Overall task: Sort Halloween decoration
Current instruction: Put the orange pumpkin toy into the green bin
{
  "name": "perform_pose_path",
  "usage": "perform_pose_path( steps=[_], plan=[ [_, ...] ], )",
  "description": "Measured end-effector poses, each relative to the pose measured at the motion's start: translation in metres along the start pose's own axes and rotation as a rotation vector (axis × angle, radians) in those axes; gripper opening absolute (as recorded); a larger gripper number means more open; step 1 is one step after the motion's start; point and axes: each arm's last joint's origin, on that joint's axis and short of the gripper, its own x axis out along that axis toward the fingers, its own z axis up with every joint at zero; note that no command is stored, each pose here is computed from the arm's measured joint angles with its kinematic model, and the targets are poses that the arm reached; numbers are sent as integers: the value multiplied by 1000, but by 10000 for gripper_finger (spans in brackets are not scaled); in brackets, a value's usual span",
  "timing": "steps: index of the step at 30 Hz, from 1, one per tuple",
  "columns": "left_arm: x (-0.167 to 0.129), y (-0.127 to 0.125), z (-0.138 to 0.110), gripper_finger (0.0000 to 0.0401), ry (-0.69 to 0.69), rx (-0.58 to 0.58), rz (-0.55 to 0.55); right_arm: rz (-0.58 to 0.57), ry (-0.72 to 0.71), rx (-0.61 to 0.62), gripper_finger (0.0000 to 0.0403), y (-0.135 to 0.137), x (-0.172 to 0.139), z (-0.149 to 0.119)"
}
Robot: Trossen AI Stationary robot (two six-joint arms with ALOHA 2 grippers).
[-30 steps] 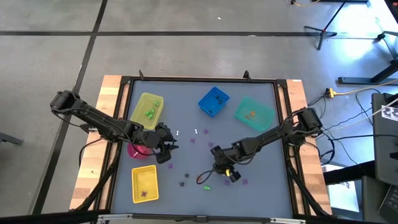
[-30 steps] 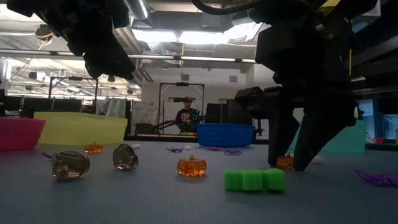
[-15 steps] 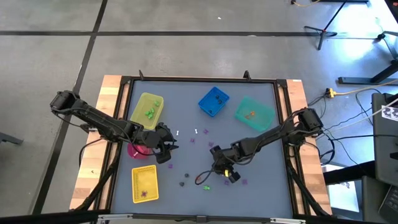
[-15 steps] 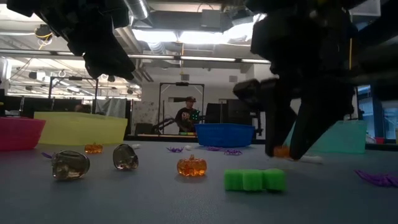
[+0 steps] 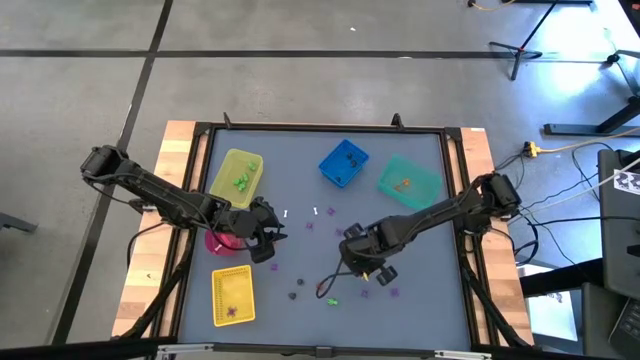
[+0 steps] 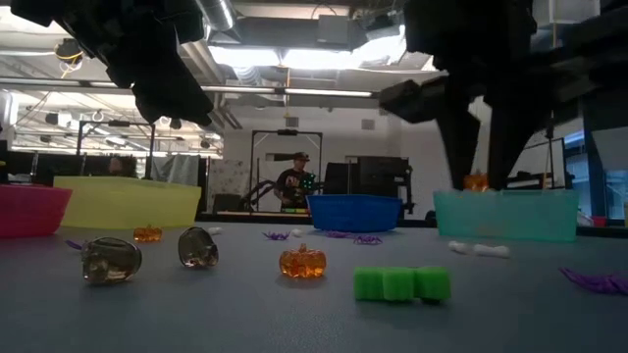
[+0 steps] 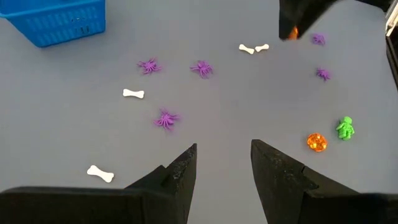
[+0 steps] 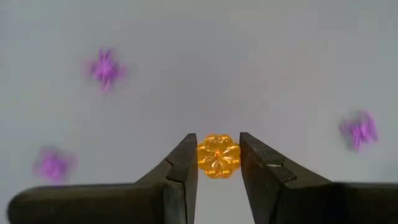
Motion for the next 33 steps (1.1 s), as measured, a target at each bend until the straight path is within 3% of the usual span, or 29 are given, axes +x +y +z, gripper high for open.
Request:
perform_pose_path(
  steps=[5,13,25,33],
  plan=[
    [0,0,0,136,0,0,0,28,106,31,97,-10,-11,-15],
    [0,0,0,136,-4,0,2,3,105,161,97,-35,-49,-54],
    [0,1,1,136,-26,1,41,-213,173,457,97,-62,-80,-157],
    [0,1,1,136,-26,2,41,-252,202,647,97,-67,-83,-208]
  ],
)
